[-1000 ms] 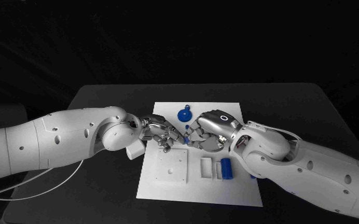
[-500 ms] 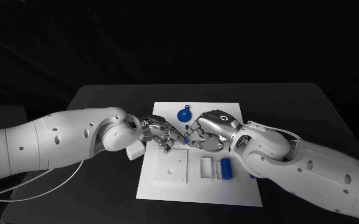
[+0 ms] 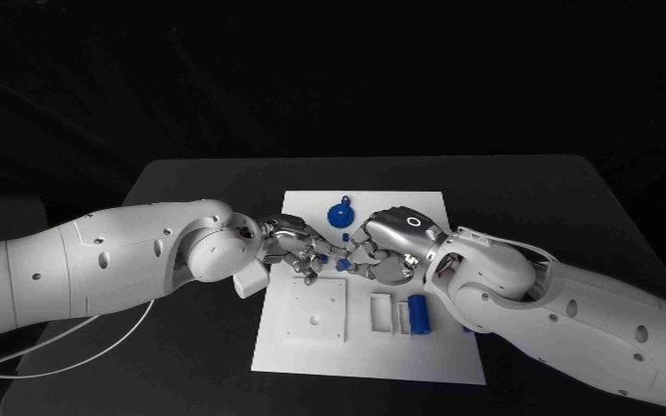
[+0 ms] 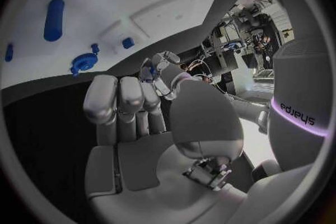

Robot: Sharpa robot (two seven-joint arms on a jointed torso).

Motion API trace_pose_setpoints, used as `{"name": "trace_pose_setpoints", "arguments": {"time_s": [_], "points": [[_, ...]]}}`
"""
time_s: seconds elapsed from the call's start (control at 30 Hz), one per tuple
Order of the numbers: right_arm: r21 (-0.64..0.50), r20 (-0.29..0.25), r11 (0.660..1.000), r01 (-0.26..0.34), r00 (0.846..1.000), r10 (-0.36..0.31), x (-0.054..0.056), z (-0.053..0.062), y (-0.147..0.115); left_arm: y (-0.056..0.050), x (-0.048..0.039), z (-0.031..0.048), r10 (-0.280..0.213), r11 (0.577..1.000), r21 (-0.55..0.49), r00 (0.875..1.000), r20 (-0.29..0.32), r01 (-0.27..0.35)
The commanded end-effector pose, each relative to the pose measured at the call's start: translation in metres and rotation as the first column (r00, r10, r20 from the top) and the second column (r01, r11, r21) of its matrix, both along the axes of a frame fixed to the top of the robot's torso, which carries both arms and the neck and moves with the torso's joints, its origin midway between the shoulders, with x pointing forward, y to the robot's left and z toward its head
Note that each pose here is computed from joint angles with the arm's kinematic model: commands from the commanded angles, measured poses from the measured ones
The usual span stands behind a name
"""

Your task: Assemble the parts on the task board

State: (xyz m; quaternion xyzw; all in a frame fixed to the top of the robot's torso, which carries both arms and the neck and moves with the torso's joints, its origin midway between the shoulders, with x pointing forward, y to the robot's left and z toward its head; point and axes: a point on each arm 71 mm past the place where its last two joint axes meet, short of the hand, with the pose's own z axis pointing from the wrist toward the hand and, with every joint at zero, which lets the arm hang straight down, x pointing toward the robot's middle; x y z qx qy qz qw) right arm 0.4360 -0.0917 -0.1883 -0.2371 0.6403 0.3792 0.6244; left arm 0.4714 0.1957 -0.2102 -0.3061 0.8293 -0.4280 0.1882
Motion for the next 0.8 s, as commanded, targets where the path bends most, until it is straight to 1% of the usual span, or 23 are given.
{"name": "trace_pose_setpoints", "arguments": {"time_s": [0.03, 0.3, 0.6, 0.7, 0.8], "points": [[-0.005, -0.001, 1.0, 0.012, 1.0, -0.012, 0.0, -0.001, 0.0, -0.003, -0.0003, 0.0028, -0.004, 0.999, -0.032, 1.0, 0.001, 0.004], [0.015, -0.016, 0.999, 0.044, 0.999, -0.044, 0.002, -0.001, -0.003, -0.003, -0.0012, 0.0024, -0.015, 0.999, -0.03, 1.0, -0.005, 0.014], [0.032, -0.034, 0.997, 0.072, 0.997, -0.071, 0.003, -0.001, -0.006, 0.0, -0.0009, 0.0012, -0.014, 1.0, -0.012, 1.0, -0.001, 0.014], [0.029, -0.038, 0.996, 0.08, 0.996, -0.079, 0.004, -0.002, -0.008, 0.001, -0.0005, 0.0011, -0.009, 1.0, -0.007, 1.0, 0.004, 0.009], [0.015, -0.049, 0.996, 0.09, 0.995, -0.089, 0.005, -0.004, -0.01, 0.004, 0.0012, 0.0014, 0.012, 1.0, 0.0, 1.0, 0.022, -0.012]]}}
